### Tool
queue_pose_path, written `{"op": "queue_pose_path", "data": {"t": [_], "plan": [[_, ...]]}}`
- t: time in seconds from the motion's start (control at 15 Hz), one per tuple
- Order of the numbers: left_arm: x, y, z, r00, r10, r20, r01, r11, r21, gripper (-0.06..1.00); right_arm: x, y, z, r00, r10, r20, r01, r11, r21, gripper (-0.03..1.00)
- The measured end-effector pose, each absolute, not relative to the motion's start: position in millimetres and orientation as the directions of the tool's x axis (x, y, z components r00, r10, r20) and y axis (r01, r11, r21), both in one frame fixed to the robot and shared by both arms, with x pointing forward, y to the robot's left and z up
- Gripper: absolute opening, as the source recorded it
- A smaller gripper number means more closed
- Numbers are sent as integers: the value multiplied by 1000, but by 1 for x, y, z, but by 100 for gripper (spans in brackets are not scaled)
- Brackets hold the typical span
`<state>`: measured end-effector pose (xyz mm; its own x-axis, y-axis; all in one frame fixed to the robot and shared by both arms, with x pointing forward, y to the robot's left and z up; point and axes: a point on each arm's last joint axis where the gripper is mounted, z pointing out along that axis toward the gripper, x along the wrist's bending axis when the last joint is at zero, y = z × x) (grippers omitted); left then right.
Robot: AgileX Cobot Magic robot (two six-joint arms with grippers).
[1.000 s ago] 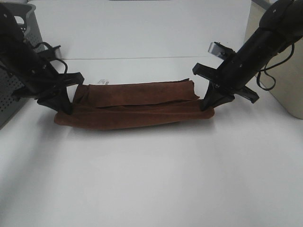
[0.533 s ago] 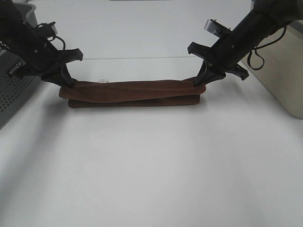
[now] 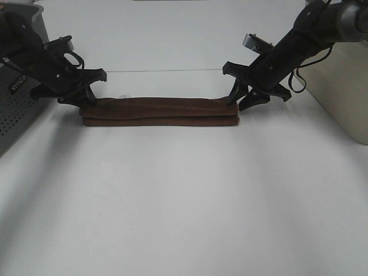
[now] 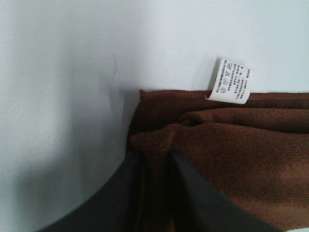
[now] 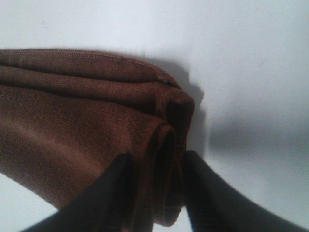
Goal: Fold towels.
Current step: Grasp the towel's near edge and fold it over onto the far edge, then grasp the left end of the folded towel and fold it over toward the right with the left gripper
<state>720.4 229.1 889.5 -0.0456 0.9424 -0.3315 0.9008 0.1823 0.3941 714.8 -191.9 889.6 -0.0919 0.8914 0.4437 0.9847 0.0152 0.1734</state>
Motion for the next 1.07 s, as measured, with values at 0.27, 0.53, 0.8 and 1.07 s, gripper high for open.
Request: {"op": "queue_pose_path", "data": {"t": [0.27, 0.53, 0.8, 1.07], "plan": [[721, 230, 894, -31, 949, -314, 897, 165, 411, 78, 712, -192, 898, -116, 893, 435, 986, 51, 157, 72], [720, 230, 884, -41, 947, -319, 906, 170, 387, 79, 711, -193, 913, -135, 894, 427, 981, 61, 182, 73], [722, 223, 873, -62, 935, -349, 907, 198, 371, 75, 711, -193, 913, -136, 895, 426, 981, 63, 183, 74], [721, 217, 868, -65, 931, -358, 909, 203, 364, 39, 712, -193, 913, -136, 896, 423, 980, 59, 190, 74]]}}
